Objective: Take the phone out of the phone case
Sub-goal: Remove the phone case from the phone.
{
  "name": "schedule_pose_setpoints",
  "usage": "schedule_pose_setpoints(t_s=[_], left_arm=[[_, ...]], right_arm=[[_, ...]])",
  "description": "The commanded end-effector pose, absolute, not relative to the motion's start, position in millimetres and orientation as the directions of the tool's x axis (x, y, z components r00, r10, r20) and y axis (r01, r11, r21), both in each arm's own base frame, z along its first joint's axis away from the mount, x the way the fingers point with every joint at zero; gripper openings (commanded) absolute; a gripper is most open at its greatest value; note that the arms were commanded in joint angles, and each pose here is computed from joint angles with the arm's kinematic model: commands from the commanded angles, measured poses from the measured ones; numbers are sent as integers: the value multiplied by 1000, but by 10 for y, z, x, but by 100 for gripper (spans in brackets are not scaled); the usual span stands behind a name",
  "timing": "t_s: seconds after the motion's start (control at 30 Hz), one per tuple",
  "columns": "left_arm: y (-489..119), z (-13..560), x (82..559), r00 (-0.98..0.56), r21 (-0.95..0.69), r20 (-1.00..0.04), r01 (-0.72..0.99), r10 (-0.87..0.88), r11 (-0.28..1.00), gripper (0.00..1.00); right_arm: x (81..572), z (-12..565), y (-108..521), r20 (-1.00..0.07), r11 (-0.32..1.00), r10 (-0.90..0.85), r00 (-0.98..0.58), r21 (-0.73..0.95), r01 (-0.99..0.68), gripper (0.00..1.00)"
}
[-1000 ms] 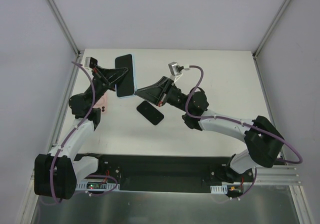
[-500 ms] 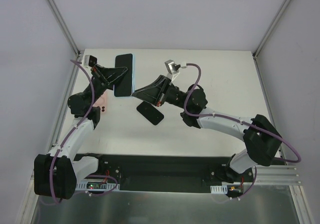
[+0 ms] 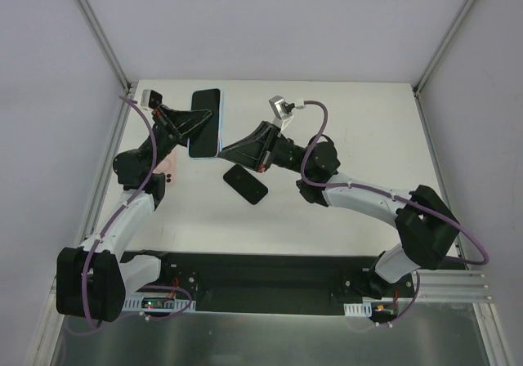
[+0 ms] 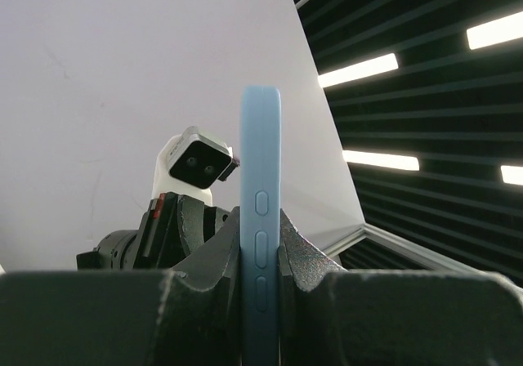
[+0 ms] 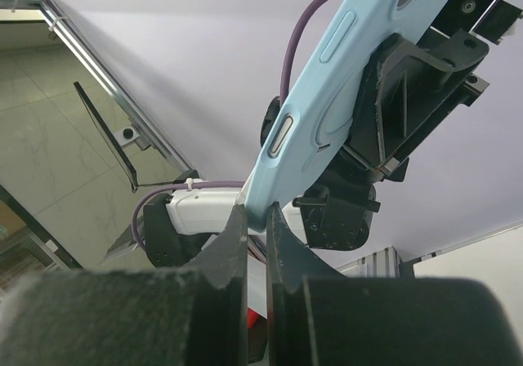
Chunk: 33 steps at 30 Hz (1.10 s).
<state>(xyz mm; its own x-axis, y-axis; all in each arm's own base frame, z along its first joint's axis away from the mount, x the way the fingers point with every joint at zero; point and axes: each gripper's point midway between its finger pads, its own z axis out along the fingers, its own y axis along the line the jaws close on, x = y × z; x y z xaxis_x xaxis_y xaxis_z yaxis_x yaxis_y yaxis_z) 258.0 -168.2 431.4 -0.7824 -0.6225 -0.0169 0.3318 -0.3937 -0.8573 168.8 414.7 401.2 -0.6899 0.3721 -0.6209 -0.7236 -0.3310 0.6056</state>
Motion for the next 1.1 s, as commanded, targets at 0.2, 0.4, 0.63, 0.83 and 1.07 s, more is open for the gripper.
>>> schedule_pose_setpoints(t_s=[0.2,0.4,0.63,0.83,1.07], left_arm=[[-1482,4951,2292,-876,-726,156,212,-456,-655,0],[-1477,4980,2282,-879,-721,151,216,-453,-659,0],[-1472,5009,2252,-882,-715,141,224,-450,-662,0],[-1495,5026,2214,-882,-724,98,254,-461,-641,0],[-1600,4954,2174,-876,-769,10,302,-483,-564,0]], right_arm=[[1410,4106,4064,-740,-418,323,-590,447,-791,1],[1657,3871,4122,-732,-280,281,-621,556,-782,1],[1917,3644,4168,-690,-140,277,-668,659,-739,1],[2133,3444,4213,-633,42,265,-728,762,-647,1],[2253,3354,4271,-572,221,245,-783,819,-529,1]])
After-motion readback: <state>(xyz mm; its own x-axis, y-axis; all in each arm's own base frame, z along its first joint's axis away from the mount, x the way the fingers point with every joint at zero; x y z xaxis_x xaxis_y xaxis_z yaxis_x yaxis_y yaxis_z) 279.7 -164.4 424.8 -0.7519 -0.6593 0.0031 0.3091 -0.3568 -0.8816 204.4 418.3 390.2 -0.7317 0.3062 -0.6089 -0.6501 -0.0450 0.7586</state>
